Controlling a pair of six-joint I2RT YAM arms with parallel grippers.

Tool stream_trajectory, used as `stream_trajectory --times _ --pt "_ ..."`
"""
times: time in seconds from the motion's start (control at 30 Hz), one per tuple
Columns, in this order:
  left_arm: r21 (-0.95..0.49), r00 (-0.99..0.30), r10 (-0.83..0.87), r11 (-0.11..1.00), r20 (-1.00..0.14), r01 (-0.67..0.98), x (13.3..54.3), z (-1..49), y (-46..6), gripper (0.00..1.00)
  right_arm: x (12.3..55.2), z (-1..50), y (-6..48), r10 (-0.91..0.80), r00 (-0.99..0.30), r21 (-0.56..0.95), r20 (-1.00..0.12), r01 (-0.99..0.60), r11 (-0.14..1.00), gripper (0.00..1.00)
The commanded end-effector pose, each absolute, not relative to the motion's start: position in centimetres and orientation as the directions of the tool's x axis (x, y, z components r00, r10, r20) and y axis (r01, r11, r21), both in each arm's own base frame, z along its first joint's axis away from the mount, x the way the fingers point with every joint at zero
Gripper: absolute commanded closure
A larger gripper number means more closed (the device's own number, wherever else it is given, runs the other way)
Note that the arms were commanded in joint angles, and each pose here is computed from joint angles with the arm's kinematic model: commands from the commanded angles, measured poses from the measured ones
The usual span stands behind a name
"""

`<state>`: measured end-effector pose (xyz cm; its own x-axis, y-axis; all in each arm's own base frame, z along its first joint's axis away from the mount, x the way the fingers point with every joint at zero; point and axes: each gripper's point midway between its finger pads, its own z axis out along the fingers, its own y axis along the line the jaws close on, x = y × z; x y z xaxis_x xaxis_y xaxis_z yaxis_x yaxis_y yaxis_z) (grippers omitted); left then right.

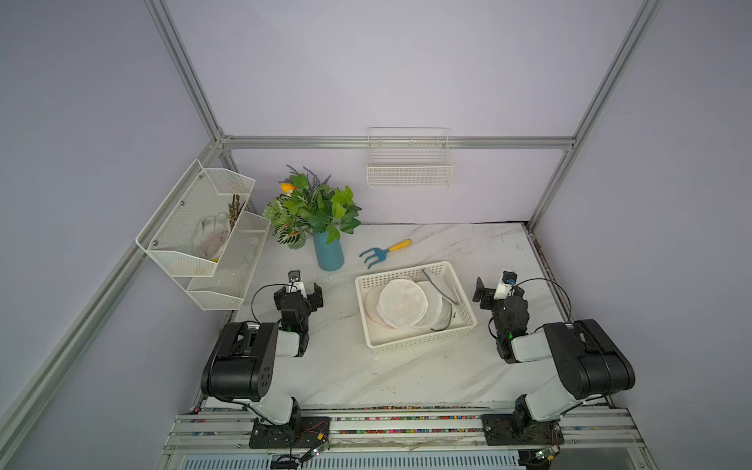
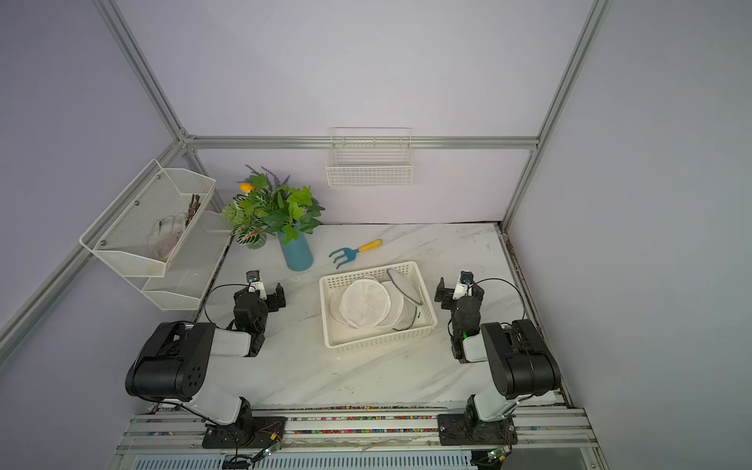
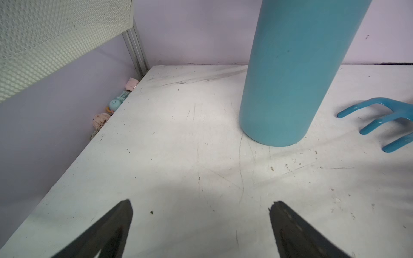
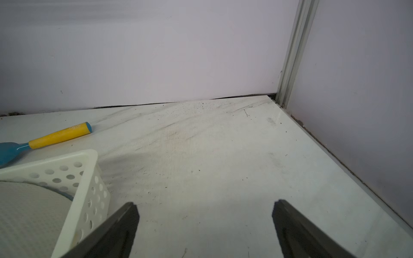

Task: Turn the laundry bag inside out
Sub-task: Pick up the laundry bag and place it in the bin.

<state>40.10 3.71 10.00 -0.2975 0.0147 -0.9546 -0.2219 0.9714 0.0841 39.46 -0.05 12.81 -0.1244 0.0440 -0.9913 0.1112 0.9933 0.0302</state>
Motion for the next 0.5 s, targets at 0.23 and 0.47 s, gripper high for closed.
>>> stream_trajectory --times 0.23,0.47 --pt "0.086 -0.259 0.029 0.974 -0.965 -0.212 40.1 11.3 3.7 0.00 39.3 13.2 -0.1 0.051 -0.110 0.039 -0.993 0.108 0.993 0.01" --pt "0.098 -0.197 0.070 0.986 -0.978 -0.134 39.2 13.4 2.3 0.00 36.8 16.5 -1.1 0.071 0.003 0.071 -0.997 0.152 0.986 0.00"
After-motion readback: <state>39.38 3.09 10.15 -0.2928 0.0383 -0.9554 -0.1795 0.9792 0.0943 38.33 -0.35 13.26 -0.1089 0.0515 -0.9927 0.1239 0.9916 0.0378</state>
